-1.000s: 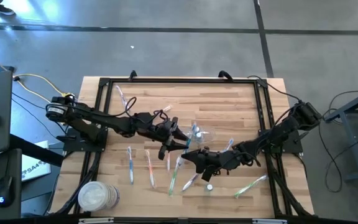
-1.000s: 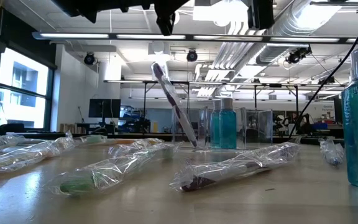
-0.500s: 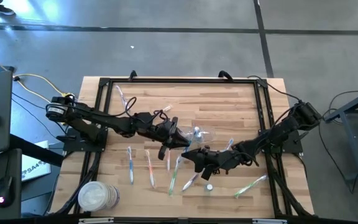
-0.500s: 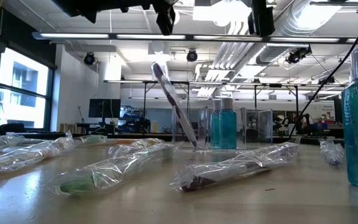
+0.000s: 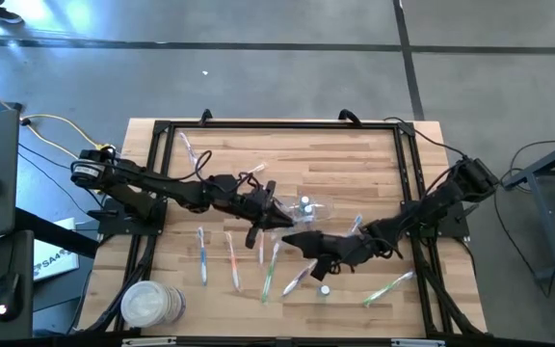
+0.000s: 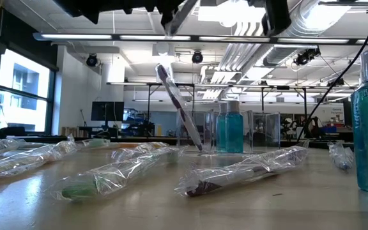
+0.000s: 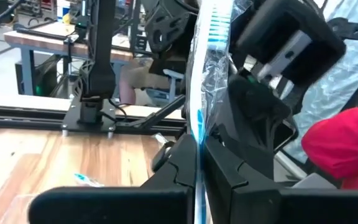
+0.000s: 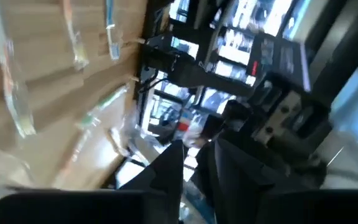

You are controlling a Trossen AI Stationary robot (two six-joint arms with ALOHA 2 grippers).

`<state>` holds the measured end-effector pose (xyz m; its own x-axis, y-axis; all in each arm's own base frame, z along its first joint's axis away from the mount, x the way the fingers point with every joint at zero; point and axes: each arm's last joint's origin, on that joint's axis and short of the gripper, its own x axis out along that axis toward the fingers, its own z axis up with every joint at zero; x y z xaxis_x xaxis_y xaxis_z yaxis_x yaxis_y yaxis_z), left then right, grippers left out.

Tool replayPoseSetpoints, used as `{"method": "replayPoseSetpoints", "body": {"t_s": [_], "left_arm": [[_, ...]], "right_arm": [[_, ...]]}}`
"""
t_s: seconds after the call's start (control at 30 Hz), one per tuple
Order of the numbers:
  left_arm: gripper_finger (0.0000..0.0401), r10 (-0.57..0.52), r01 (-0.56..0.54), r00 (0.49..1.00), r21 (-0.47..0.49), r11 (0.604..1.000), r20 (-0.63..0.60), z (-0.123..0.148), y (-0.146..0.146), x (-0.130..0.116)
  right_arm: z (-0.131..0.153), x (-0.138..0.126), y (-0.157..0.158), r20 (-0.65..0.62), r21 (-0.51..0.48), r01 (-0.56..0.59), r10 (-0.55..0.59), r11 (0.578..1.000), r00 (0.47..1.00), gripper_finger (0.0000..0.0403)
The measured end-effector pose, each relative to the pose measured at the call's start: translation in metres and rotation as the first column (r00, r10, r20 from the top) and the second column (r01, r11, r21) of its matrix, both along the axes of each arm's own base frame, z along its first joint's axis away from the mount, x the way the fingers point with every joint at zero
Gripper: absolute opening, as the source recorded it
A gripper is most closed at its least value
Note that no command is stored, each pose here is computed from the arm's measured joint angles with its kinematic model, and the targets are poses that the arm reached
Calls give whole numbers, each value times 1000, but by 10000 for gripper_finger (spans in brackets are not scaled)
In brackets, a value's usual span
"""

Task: Pick & Place toothbrushing station
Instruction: Put the right blue toothbrush into the wire organizer

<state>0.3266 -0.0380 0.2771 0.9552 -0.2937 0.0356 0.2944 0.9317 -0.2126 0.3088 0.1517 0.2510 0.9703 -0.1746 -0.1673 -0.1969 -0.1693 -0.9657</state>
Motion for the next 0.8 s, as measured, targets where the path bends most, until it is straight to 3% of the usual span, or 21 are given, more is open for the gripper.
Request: {"method": "replayPoseSetpoints", "body": {"t_s": [0.13, 0.27, 0.4, 0.57, 0.8], "left_arm": [[6, 0, 0, 1000, -4, 1000, 0, 1, 0, -1], [6, 22, -22, 1000, 23, 999, 5, 2, 1, -2], [6, 48, -50, 999, 107, 993, 17, 7, 2, -6], [6, 61, -64, 998, 157, 986, 20, 9, 3, -9], [6, 62, -63, 998, 179, 982, 9, 8, 3, -11]], "right_arm": [[1, -9, 14, 28, 75, 58, -60, 996, 998, 94], [1, -20, 25, 73, 179, 193, -209, 965, 975, 93], [3, -26, 25, 127, 354, 326, -391, 876, 912, 82], [10, -31, 17, 141, 513, 358, -488, 780, 861, 67], [23, -43, -12, 80, 769, 326, -590, 550, 804, 51]]}}
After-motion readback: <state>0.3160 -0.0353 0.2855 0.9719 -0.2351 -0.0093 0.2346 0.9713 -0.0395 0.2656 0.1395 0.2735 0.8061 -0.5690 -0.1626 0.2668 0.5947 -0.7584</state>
